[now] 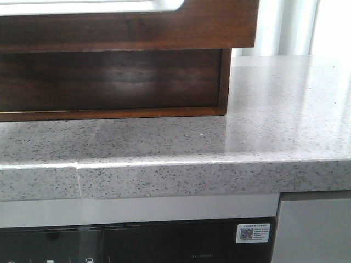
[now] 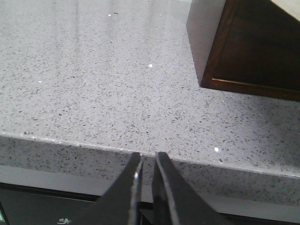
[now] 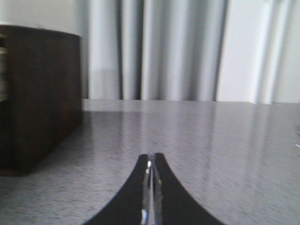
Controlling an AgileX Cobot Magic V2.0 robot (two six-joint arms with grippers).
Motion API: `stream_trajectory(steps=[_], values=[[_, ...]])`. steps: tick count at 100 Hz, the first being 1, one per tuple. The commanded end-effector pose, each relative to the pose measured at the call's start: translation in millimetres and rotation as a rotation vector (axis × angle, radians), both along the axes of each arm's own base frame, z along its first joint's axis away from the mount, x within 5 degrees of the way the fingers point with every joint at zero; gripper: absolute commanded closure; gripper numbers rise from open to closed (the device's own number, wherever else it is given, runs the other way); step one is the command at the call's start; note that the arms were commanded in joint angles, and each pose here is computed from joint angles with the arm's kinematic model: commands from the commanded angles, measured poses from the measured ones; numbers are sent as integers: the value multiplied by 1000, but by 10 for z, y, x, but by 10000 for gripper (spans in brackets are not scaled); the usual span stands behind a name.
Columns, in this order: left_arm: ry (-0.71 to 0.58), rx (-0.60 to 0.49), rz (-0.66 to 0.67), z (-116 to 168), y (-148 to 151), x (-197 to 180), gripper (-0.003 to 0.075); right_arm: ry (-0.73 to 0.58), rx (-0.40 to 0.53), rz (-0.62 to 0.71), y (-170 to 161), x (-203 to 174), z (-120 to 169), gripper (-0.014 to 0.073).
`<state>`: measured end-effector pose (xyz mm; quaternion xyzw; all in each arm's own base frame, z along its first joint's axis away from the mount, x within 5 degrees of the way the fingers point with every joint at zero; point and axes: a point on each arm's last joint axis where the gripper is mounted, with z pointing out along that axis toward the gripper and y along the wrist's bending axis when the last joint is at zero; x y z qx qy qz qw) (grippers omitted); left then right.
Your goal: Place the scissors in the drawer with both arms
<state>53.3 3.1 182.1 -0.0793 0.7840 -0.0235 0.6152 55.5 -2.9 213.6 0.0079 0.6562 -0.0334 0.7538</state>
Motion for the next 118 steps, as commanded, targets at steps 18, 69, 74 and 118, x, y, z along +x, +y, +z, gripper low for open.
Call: stream_trajectory(steps=[18, 69, 74, 118], values=[[-58, -2, -2, 1, -3, -7, 717, 164, 40, -114, -69, -9, -190, 691], [-58, -2, -2, 1, -3, -7, 717, 356, 28, -133, -78, -32, -361, 691], [-58, -2, -2, 1, -3, -7, 717, 356, 28, -133, -78, -32, -361, 691], [-58, -2, -2, 1, -3, -7, 717, 356, 28, -133, -78, -32, -361, 691]])
